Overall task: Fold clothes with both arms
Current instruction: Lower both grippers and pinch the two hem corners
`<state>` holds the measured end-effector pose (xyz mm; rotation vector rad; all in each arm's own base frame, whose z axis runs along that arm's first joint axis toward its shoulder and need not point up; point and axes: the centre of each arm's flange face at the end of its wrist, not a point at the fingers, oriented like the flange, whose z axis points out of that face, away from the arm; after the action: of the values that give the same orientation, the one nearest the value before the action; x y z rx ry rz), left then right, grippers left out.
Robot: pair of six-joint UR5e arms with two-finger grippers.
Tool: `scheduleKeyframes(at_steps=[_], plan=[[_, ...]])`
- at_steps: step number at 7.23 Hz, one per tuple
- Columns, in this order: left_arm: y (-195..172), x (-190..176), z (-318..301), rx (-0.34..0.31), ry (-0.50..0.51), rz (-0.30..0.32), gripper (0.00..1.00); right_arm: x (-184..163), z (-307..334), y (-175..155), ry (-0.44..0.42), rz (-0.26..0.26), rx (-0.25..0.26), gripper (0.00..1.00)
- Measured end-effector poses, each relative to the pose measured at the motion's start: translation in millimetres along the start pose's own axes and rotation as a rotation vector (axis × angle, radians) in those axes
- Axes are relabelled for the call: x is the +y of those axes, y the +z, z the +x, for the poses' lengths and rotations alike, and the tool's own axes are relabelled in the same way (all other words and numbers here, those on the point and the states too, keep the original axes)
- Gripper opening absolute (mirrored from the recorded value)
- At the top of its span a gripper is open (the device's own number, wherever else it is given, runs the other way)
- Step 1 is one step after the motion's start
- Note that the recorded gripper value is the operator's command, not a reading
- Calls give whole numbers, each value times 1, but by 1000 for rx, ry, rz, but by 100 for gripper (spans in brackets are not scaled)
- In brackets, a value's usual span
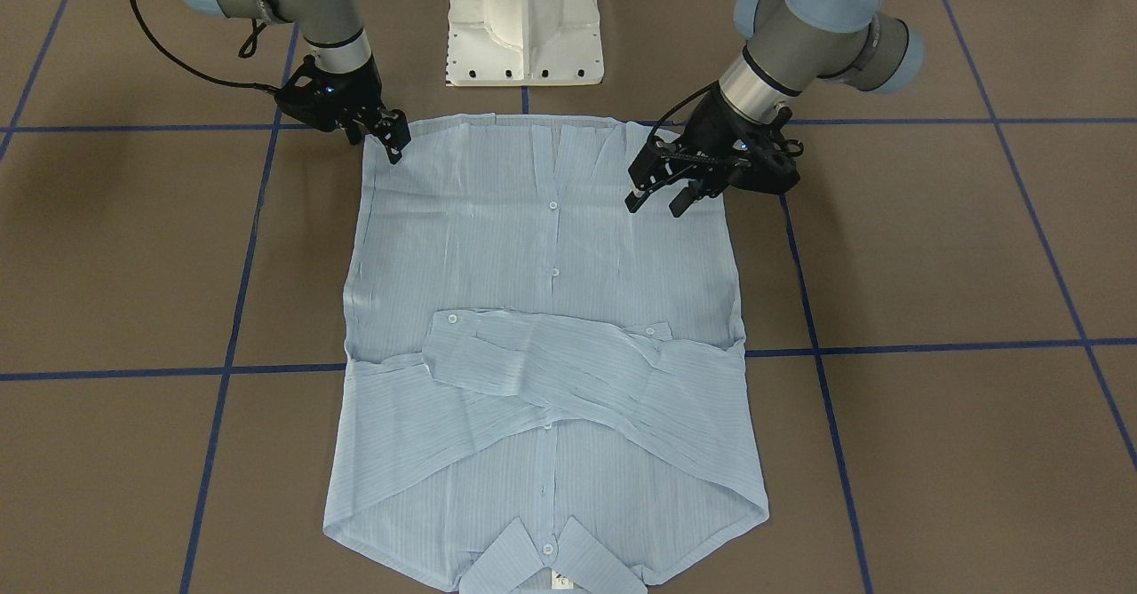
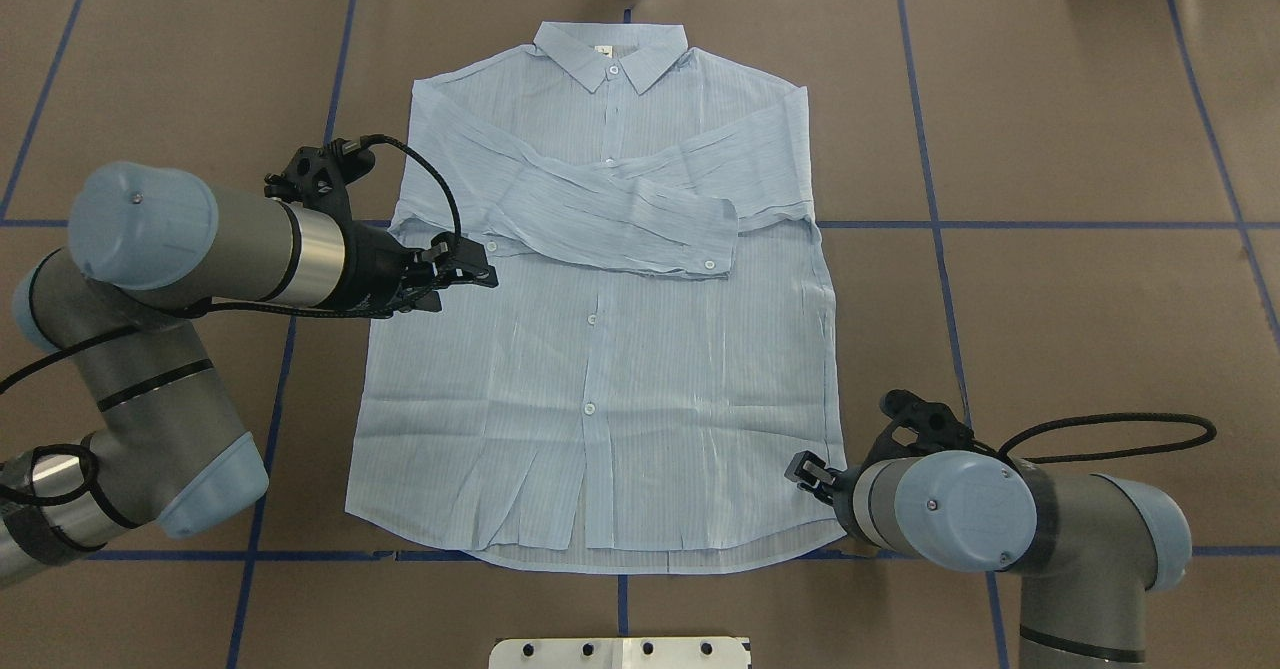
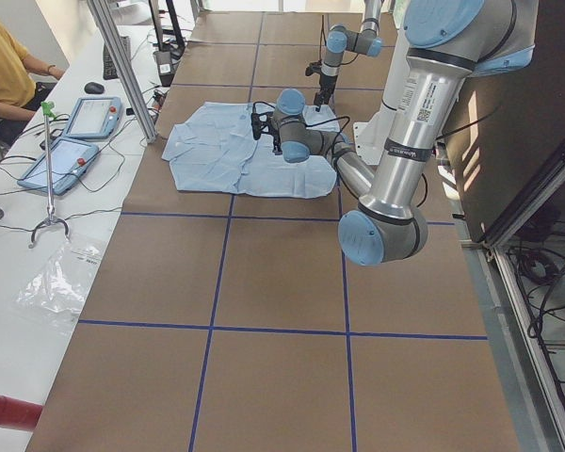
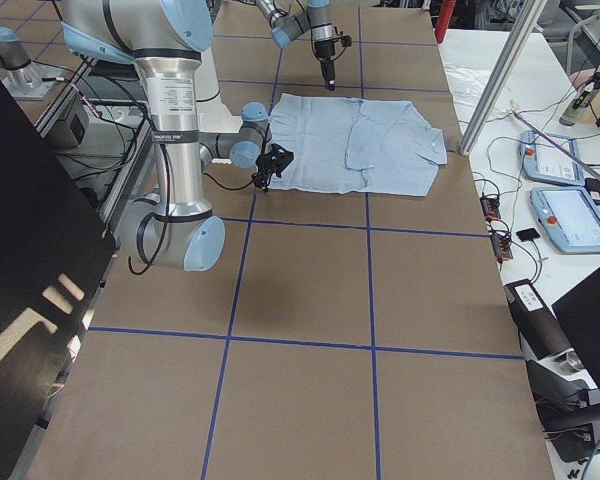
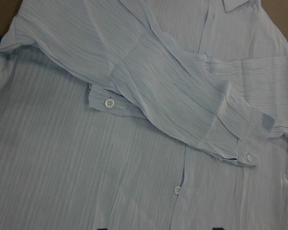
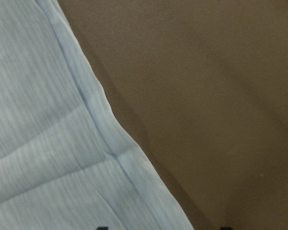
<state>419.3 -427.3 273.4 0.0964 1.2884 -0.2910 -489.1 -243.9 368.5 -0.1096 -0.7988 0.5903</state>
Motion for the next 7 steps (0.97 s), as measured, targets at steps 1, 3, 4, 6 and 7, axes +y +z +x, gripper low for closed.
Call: scheduleKeyframes(at_steps=[1,3,4,6,7], plan=[[0,0,0,0,0,0,78,1,1,-1,-2,-2,0,83],[1,0,-1,-1,-1,1,78,4,5,0,-4,-6,5,82],[1,0,-1,-2,-1,2,78,7,6,-1,-4,-10,6,81],[1,-1,-1,-2,-1,3,78,12,7,-2,-4,-16,4,74],[1,-1,-1,-3,-1,3,78,13,8,-2,-5,-17,5,63]])
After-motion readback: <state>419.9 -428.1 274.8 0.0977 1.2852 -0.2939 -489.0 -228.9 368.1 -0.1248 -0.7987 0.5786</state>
